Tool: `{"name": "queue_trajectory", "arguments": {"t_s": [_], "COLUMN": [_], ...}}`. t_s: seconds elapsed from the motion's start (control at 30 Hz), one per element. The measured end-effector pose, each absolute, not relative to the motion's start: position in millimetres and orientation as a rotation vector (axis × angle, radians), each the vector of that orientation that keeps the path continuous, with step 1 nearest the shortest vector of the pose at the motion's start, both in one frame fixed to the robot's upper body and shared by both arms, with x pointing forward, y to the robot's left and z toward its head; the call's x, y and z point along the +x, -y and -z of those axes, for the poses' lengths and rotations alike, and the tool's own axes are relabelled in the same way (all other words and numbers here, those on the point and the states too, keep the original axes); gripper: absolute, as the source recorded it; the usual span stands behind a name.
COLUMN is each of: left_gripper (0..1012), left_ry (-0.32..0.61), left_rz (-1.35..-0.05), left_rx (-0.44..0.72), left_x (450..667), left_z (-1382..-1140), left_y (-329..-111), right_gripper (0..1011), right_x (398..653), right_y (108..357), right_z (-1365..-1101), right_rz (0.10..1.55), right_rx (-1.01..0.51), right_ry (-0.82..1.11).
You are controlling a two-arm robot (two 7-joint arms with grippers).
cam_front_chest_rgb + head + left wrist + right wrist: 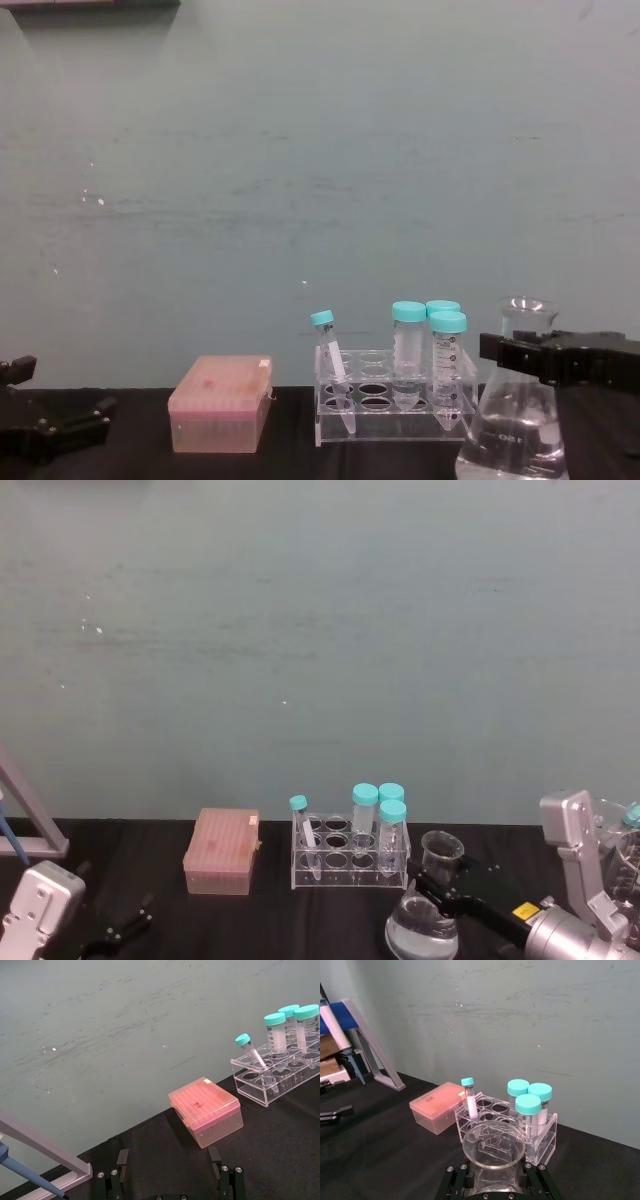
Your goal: Pick up the beaker with the right gripper, shake it three times, and then put it down.
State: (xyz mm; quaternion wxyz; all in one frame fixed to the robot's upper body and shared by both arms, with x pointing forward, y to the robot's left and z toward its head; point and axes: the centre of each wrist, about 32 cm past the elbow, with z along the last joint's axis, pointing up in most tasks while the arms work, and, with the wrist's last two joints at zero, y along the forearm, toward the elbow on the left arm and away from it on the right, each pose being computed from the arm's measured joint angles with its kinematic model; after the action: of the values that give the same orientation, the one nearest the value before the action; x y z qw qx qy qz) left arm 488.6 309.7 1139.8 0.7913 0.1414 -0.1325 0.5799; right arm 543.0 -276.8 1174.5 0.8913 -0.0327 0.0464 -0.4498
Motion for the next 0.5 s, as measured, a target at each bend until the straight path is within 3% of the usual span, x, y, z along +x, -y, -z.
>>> {"name": "queue_trajectory", "arguments": {"t_s": [0.5], "left_gripper": [1000], "left_ry": [0.285], "left_rz": [-1.248], "left_rx": [0.304], "left_x": [488.6], "left_z": [-1139.8], "left_y": [-309.7], "right_gripper": [457], "right_x": [539.2], "right_y": [277.7], "right_z": [-1178.3], "right_rz": [0.925], "right_rx": [-0.067], "right_ry": [-0.092]}}
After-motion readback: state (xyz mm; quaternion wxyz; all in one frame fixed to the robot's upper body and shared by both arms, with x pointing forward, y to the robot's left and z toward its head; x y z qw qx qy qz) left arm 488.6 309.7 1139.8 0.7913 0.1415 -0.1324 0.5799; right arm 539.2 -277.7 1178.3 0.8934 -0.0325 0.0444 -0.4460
